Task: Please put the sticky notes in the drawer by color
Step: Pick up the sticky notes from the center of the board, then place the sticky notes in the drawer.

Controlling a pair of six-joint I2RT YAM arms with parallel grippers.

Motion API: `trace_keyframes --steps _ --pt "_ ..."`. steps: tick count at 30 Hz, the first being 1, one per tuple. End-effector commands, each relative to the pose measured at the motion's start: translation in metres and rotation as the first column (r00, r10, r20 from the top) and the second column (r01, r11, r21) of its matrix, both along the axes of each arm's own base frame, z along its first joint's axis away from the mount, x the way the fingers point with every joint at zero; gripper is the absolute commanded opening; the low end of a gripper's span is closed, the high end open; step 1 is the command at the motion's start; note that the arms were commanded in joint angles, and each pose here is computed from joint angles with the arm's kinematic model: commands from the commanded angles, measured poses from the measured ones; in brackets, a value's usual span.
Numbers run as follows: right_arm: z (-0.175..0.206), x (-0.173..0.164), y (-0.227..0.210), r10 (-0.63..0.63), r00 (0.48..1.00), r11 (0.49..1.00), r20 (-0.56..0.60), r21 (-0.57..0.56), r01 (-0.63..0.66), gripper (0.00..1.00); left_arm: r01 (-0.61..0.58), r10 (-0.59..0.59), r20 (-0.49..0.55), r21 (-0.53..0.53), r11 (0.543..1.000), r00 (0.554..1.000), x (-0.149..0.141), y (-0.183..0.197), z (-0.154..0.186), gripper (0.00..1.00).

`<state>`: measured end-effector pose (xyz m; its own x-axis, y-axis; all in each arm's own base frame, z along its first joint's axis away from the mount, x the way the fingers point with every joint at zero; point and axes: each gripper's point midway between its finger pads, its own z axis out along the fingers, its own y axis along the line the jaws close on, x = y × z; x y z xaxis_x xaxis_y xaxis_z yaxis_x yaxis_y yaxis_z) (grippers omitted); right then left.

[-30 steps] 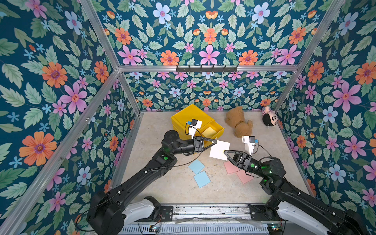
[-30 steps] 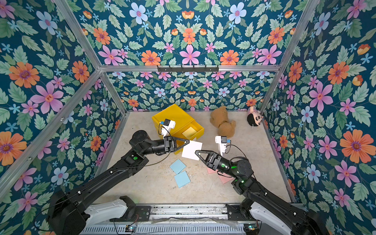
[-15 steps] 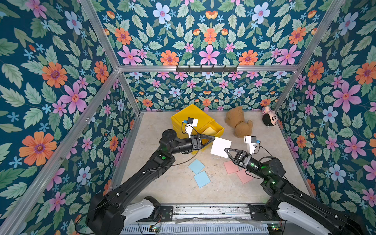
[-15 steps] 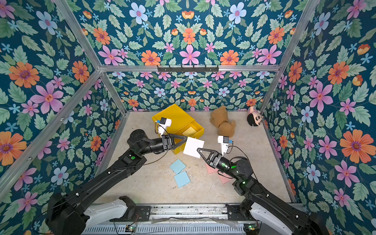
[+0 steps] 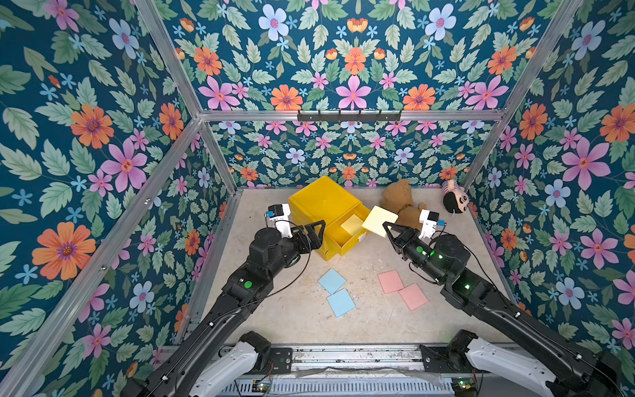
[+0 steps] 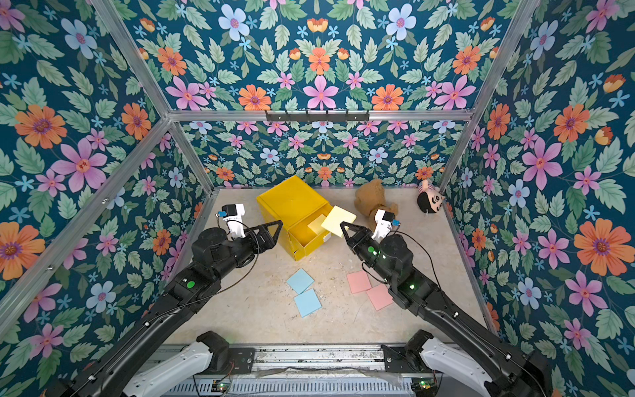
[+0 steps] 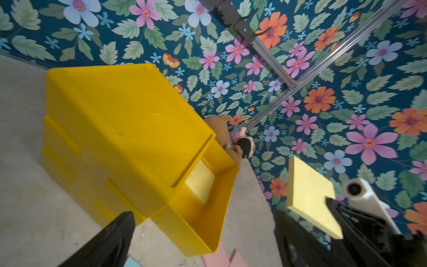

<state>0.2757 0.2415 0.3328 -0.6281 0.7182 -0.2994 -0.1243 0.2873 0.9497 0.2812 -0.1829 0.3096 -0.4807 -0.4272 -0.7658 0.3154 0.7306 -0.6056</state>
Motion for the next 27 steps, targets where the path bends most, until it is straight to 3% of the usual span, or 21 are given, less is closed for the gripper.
trace_keyframes --steps 1,4,11,27 --pt "-0.037 0.014 0.001 -0.077 0.980 0.994 -0.183 -0.088 0.062 0.00 -0.079 0.077 0.044 0.052 0.995 0.996 0.009 0.013 -0.008 1.00" --pt "-0.045 0.024 0.016 -0.061 0.970 0.994 -0.236 -0.102 0.037 0.00 -0.085 0.082 0.052 0.059 0.995 0.995 0.010 0.014 -0.012 0.99" --pt "-0.048 0.045 0.045 -0.027 0.963 0.994 -0.268 -0.113 -0.004 0.00 -0.083 0.079 0.039 0.117 0.990 0.996 0.010 0.016 -0.023 1.00" --pt "-0.068 0.072 0.082 0.008 0.943 0.987 -0.333 -0.149 -0.061 0.00 -0.059 0.056 0.020 0.136 0.989 0.998 0.004 0.015 -0.033 1.00"
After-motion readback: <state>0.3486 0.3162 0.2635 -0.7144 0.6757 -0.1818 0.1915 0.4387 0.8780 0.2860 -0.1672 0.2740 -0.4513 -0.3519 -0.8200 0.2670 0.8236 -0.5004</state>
